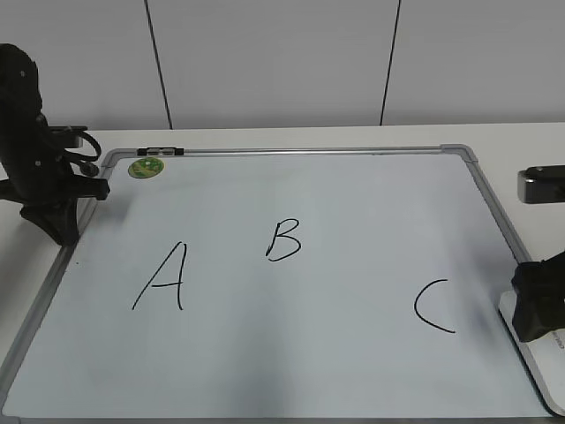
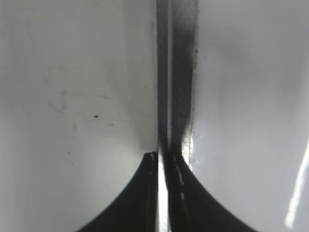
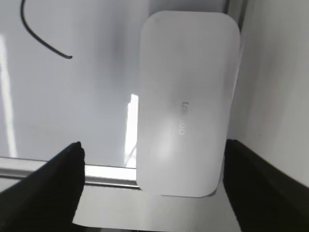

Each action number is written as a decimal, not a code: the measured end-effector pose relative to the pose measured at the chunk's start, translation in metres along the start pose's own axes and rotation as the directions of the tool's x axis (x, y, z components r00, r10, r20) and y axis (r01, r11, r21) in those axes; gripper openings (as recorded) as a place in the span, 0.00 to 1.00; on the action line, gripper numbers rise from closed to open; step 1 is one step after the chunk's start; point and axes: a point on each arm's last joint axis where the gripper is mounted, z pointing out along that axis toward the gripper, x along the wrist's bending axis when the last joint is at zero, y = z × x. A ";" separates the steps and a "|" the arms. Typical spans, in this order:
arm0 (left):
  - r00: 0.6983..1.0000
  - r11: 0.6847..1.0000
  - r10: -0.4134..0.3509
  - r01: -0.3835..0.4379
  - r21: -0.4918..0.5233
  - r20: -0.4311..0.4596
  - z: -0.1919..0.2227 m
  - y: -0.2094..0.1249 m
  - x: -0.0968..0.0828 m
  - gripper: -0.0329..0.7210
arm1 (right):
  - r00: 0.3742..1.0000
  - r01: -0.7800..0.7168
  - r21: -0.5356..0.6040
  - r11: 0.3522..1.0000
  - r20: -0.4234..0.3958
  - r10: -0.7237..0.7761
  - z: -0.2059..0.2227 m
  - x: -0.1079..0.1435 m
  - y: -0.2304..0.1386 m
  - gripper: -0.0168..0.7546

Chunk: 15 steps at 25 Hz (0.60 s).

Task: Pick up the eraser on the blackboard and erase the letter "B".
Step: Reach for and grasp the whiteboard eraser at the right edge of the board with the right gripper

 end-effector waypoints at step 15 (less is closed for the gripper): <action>1.000 1.000 0.000 0.000 0.000 0.000 0.000 0.000 0.000 0.07 | 0.994 -0.082 0.040 0.996 0.080 0.078 0.032 -0.010 0.013 0.87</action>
